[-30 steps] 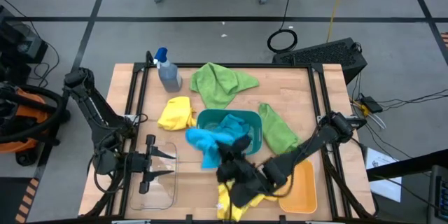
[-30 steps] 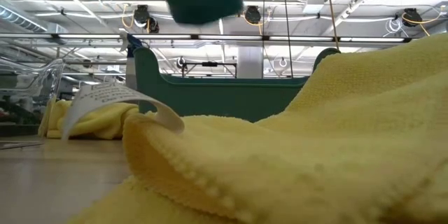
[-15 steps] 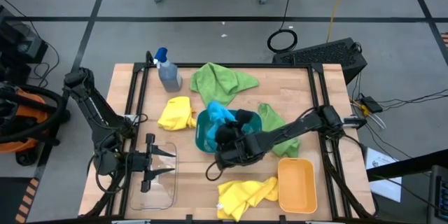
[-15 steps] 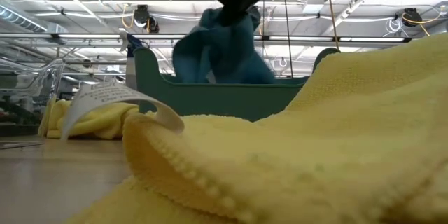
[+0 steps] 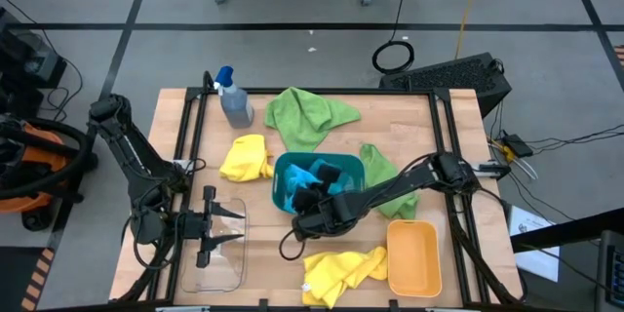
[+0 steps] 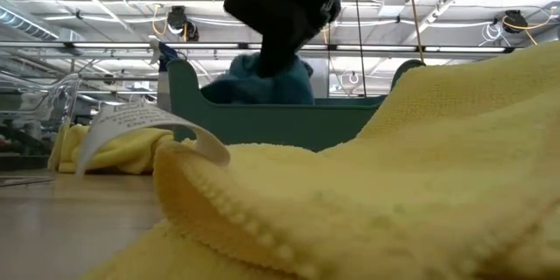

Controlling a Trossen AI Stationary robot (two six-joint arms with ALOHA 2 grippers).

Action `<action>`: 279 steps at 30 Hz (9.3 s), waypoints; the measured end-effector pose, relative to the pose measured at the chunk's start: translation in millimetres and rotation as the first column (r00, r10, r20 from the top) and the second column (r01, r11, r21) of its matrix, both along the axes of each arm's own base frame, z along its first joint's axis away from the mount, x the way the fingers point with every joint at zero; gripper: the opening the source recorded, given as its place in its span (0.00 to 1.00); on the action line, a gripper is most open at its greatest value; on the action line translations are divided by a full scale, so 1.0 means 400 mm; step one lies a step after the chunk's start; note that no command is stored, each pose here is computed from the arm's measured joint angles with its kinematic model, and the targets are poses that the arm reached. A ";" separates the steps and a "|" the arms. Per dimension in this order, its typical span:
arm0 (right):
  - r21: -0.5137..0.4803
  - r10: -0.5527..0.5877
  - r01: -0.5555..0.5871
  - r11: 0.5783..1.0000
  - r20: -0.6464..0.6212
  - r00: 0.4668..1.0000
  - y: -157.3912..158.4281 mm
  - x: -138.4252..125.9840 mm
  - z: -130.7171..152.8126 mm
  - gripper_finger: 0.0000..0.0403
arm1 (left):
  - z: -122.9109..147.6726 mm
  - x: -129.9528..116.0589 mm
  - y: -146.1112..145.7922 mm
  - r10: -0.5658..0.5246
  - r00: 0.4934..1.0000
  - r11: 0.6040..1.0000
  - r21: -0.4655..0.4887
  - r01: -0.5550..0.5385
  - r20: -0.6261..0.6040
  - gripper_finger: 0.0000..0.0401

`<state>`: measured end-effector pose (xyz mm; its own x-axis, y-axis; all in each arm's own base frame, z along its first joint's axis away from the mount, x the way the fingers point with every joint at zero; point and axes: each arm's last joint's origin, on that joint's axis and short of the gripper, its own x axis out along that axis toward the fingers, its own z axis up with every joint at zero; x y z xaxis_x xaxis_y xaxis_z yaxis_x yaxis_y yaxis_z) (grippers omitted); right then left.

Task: Sort microfiber towel by color & place in baskets
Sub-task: Put the blue microfiber towel into the blue bin, then put the top yellow microfiber towel into the orange bin

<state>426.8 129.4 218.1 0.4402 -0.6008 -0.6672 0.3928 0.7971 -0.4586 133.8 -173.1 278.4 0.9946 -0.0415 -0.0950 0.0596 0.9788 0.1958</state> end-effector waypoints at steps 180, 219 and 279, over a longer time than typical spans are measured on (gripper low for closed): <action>0.140 0.217 -0.274 0.951 0.327 0.920 0.315 -0.250 0.196 0.30 | -0.215 0.131 0.427 0.331 0.422 0.880 0.115 -0.461 -0.844 0.79; -0.031 0.308 -0.319 0.947 0.355 0.882 0.365 -0.197 0.134 0.30 | -0.137 0.087 0.462 0.387 0.476 0.815 0.052 -0.577 -0.790 0.01; -0.128 0.453 -0.500 0.856 0.650 0.610 0.226 0.089 0.112 0.78 | 0.036 0.065 0.006 -0.249 0.967 0.968 0.004 0.249 -0.061 0.03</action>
<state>462.4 219.7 263.0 0.9792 -0.1498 -0.1367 0.1226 0.9742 -0.1896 159.9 -170.7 292.8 0.9456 -0.2857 -0.1557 0.3131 0.9293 0.1959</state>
